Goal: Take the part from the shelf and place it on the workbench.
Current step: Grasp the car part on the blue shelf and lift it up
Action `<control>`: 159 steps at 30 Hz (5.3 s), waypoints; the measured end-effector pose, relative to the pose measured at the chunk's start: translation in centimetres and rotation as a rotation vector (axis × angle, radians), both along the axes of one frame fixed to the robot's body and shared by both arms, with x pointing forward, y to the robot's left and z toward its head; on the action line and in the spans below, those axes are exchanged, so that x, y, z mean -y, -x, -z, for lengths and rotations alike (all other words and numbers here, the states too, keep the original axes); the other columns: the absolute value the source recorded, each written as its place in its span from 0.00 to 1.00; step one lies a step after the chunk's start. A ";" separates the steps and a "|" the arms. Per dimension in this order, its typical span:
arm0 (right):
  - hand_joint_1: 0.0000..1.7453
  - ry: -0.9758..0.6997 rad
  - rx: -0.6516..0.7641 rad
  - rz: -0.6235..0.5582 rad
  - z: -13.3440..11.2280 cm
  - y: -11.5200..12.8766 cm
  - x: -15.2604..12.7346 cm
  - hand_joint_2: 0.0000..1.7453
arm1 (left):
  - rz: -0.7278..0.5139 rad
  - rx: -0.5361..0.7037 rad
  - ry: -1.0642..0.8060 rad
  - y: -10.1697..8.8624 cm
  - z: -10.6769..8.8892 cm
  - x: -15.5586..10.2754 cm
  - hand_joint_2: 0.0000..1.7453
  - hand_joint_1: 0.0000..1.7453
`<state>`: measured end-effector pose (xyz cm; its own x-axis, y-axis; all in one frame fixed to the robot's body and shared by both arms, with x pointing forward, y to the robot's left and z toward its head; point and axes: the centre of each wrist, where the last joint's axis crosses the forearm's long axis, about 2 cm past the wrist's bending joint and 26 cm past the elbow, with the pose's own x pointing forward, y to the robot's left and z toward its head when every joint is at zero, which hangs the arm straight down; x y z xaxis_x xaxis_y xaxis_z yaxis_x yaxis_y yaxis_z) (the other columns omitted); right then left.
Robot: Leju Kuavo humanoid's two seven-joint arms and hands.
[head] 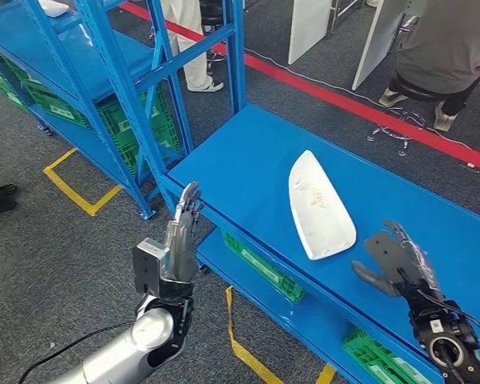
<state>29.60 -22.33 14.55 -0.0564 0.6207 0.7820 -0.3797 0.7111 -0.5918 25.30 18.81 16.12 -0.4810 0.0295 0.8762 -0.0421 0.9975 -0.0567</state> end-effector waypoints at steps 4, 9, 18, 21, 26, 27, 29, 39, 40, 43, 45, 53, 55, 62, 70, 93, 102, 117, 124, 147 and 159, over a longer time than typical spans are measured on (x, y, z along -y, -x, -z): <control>0.00 0.056 -0.023 -0.001 0.0 -0.1 0.8 1.00 | -0.003 -0.010 -0.001 0.2 0.1 -0.2 0.00 0.00; 0.00 0.093 -0.027 -0.024 -0.6 -0.5 1.1 1.00 | -0.011 -0.010 -0.001 0.4 0.1 -0.4 0.00 0.00; 0.00 0.135 0.004 -0.086 -2.3 -1.0 0.7 1.00 | -0.010 -0.012 -0.002 0.8 0.1 -0.6 0.00 0.00; 0.00 0.149 0.011 -0.106 -2.8 -1.1 0.5 1.00 | -0.010 -0.013 -0.001 0.8 0.2 -0.6 0.00 0.00; 0.00 0.158 0.018 -0.147 -3.2 -1.3 0.2 1.00 | -0.008 -0.011 0.000 0.9 0.2 -0.6 0.00 0.00; 0.00 0.157 0.019 -0.159 -3.3 -1.4 0.1 1.00 | -0.007 -0.010 0.001 0.9 0.2 -0.6 0.00 0.00; 0.00 0.157 0.018 -0.180 -3.3 -1.5 -0.1 1.00 | -0.007 -0.008 0.002 0.9 0.2 -0.6 0.00 0.00; 0.00 0.173 0.014 -0.259 -3.0 -1.6 -0.9 1.00 | -0.008 -0.002 0.003 0.9 0.2 -0.6 0.00 0.00; 0.00 0.176 0.011 -0.271 -2.9 -1.6 -1.0 1.00 | -0.008 -0.002 0.004 0.9 0.2 -0.6 0.00 0.00; 0.00 0.176 -0.003 -0.304 -2.6 -1.8 -1.4 1.00 | -0.008 -0.002 0.004 0.9 0.2 -0.6 0.00 0.00; 0.00 0.173 -0.016 -0.322 -2.4 -1.8 -1.6 1.00 | -0.008 -0.002 0.005 0.8 0.2 -0.6 0.00 0.00; 0.00 0.188 -0.074 -0.370 -1.2 -2.0 -2.0 1.00 | -0.006 0.001 0.013 0.6 -0.1 -0.6 0.00 0.00; 0.00 0.195 -0.081 -0.374 -0.9 -2.1 -2.0 1.00 | -0.006 0.003 0.014 0.5 -0.1 -0.6 0.00 0.00; 0.00 0.227 -0.094 -0.388 -0.2 -2.6 -1.8 1.00 | -0.005 0.008 0.017 0.4 -0.3 -0.6 0.00 0.00; 0.00 0.286 -0.040 -0.420 0.4 -4.2 -1.1 1.00 | 0.007 0.022 0.035 0.2 -0.4 -0.6 0.00 0.00; 0.00 0.477 0.160 -0.413 -1.7 -7.8 -1.5 1.00 | 0.032 0.060 0.046 -0.1 -0.6 -0.5 0.00 0.00; 0.00 0.475 0.153 -0.436 -1.6 -7.9 -2.2 1.00 | 0.032 0.065 0.046 -0.2 -0.6 -0.5 0.00 0.00; 0.00 0.397 0.095 -0.519 -0.8 -7.4 -4.5 1.00 | 0.032 0.066 0.047 -0.3 -0.6 -0.5 0.00 0.00; 0.00 0.381 0.101 -0.541 -0.6 -7.5 -5.2 1.00 | 0.033 0.066 0.050 -0.3 -0.6 -0.5 0.00 0.00; 0.00 0.372 0.052 -0.515 0.3 -8.4 -4.8 1.00 | 0.036 0.065 0.060 -0.3 -0.6 -0.4 0.00 0.00; 0.00 0.391 0.029 -0.493 0.7 -8.8 -4.0 1.00 | 0.036 0.064 0.061 -0.3 -0.6 -0.4 0.00 0.00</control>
